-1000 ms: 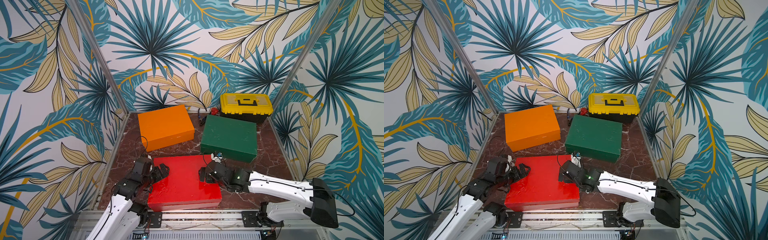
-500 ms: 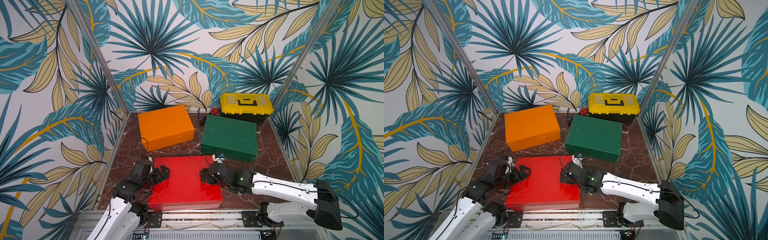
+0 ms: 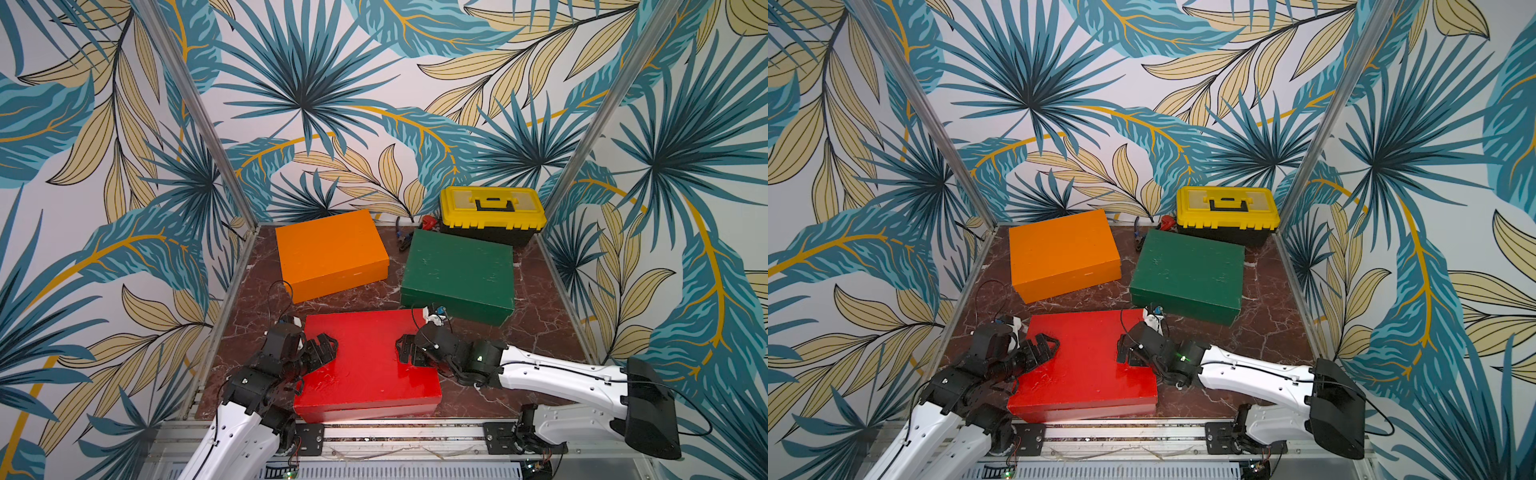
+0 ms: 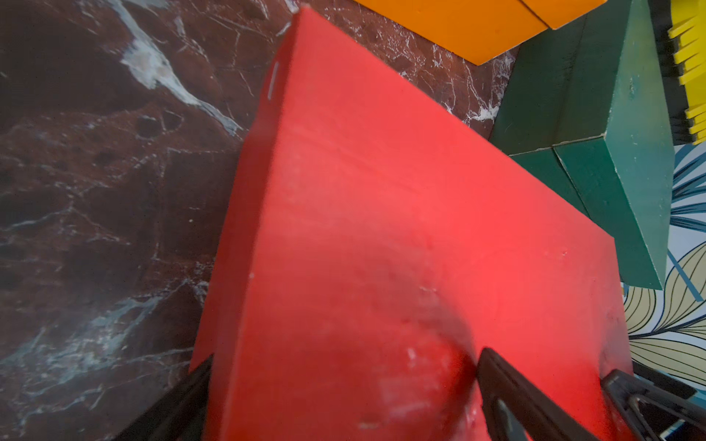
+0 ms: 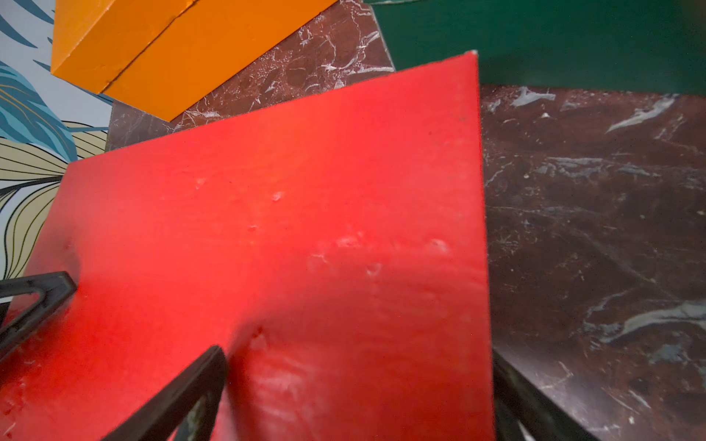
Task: Stack the shoeboxes
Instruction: Place the shoebox at the center of the board.
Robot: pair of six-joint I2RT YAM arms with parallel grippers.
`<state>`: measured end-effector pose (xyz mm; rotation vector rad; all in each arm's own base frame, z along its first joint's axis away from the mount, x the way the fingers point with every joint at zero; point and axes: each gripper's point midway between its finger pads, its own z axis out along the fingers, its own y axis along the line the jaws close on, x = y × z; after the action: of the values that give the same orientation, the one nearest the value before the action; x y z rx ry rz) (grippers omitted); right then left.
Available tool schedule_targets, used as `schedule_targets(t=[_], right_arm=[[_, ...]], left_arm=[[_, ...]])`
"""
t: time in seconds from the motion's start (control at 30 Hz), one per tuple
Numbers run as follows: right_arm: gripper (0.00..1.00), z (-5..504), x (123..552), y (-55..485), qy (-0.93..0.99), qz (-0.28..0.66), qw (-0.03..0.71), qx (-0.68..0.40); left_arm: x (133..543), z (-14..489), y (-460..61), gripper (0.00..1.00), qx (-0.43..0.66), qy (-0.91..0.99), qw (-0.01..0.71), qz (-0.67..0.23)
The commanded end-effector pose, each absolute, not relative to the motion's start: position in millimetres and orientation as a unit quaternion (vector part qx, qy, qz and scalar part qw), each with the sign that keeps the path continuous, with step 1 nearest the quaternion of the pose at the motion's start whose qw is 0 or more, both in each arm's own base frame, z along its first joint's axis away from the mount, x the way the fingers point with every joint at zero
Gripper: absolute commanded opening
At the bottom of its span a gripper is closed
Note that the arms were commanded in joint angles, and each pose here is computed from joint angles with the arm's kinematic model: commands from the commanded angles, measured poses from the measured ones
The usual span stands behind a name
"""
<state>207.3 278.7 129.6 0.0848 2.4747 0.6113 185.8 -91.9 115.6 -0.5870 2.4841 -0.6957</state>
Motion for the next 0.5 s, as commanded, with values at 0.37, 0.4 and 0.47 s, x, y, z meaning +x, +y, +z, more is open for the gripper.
schedule_targets(t=[0.37, 0.4, 0.47], right_arm=[[0.99, 131, 247, 347, 0.916, 0.329, 0.228, 0.037], [0.99, 135, 251, 348, 0.916, 0.326, 0.231, 0.035], [0.99, 144, 256, 348, 0.918, 0.312, 0.242, 0.029]], left_arm=[[246, 122, -130, 1.00, -0.187, 0.906, 0.235, -0.297], [250, 124, -129, 1.00, -0.187, 0.907, 0.236, -0.295], [257, 127, -127, 1.00, -0.189, 0.908, 0.233, -0.292]])
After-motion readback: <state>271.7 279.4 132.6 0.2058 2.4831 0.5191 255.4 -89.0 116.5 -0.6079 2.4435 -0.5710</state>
